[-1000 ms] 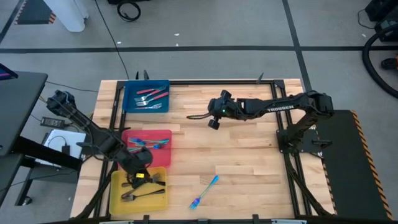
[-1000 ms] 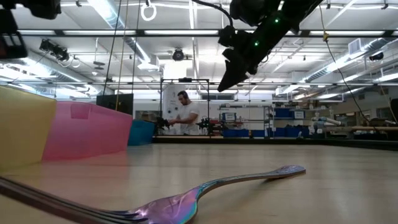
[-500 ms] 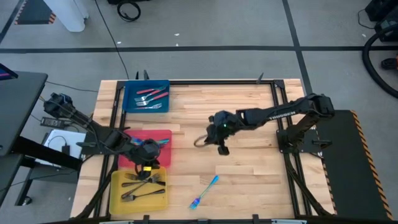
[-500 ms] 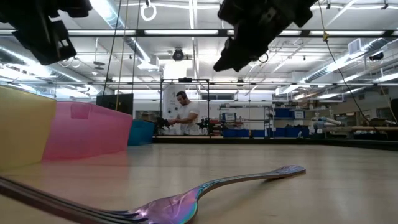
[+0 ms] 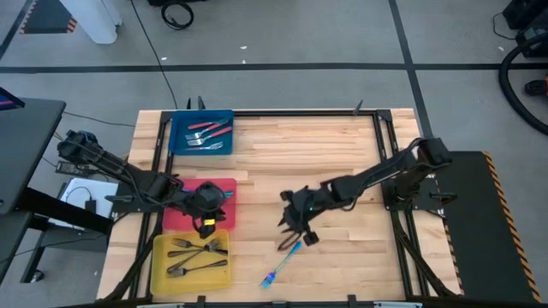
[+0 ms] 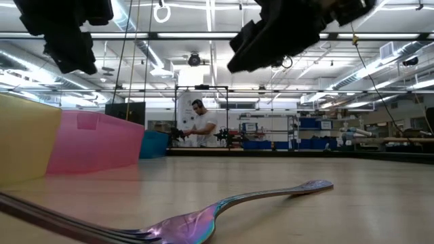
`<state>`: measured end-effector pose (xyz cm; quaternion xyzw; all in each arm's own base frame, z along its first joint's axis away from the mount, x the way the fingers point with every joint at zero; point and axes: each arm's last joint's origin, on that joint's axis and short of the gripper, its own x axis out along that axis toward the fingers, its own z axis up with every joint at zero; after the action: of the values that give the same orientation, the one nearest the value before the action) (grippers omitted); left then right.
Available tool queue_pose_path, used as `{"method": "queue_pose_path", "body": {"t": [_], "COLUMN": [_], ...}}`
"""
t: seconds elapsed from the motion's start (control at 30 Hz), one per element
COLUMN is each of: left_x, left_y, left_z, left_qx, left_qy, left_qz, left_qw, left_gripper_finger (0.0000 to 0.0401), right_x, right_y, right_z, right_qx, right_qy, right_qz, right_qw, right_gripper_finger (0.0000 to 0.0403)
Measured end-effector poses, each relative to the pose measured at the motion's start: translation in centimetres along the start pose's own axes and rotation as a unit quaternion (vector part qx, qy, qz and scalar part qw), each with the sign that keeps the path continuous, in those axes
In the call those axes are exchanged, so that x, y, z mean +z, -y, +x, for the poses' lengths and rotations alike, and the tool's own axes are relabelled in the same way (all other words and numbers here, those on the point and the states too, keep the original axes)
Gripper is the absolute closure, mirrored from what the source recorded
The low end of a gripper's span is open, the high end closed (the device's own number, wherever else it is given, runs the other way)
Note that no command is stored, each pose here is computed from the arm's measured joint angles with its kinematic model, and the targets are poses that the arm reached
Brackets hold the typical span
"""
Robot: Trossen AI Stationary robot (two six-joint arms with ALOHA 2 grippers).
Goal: Sort silverware by color (type)
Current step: Put the blue fork into the pink bin
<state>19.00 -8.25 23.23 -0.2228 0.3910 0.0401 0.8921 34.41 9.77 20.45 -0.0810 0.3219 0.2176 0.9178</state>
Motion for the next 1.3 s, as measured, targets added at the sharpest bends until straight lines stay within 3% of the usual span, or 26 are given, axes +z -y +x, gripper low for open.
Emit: {"method": "queue_pose_path", "body": {"t": [0.17, 0.3, 0.6, 0.8, 1.0, 1.3], "left_x": [0.3, 0.5, 1.0, 1.0, 1.1, 1.1], "left_y": [-0.2, 0.0, 0.5, 0.5, 0.6, 0.6], "left_z": [0.0, 0.0, -0.1, -0.1, -0.1, -0.1], "left_qx": [0.039, 0.032, 0.007, 0.006, 0.002, 0.0], "left_qy": [0.04, 0.053, 0.079, 0.08, 0.084, 0.086], "left_qz": [-0.006, -0.01, -0.019, -0.02, -0.021, -0.022], "left_qw": [0.998, 0.998, 0.997, 0.997, 0.996, 0.996], "left_gripper_finger": [0.0305, 0.0305, 0.0305, 0.0305, 0.0305, 0.0305], "right_x": [-0.9, -1.3, -3.3, -4.2, -5.1, -5.7], "right_y": [-1.6, -3.3, -6.5, -7.3, -7.1, -6.8], "right_z": [2.7, 4.5, 8.0, 9.7, 10.7, 10.7], "right_qx": [0.044, 0.074, 0.08, 0.081, 0.037, 0.018], "right_qy": [0.003, 0.02, 0.018, 0.027, 0.018, -0.021], "right_qz": [-0.02, -0.032, -0.108, -0.131, -0.127, -0.076], "right_qw": [0.999, 0.997, 0.991, 0.988, 0.991, 0.997], "right_gripper_finger": [0.0286, 0.0286, 0.0286, 0.0286, 0.0286, 0.0286]}}
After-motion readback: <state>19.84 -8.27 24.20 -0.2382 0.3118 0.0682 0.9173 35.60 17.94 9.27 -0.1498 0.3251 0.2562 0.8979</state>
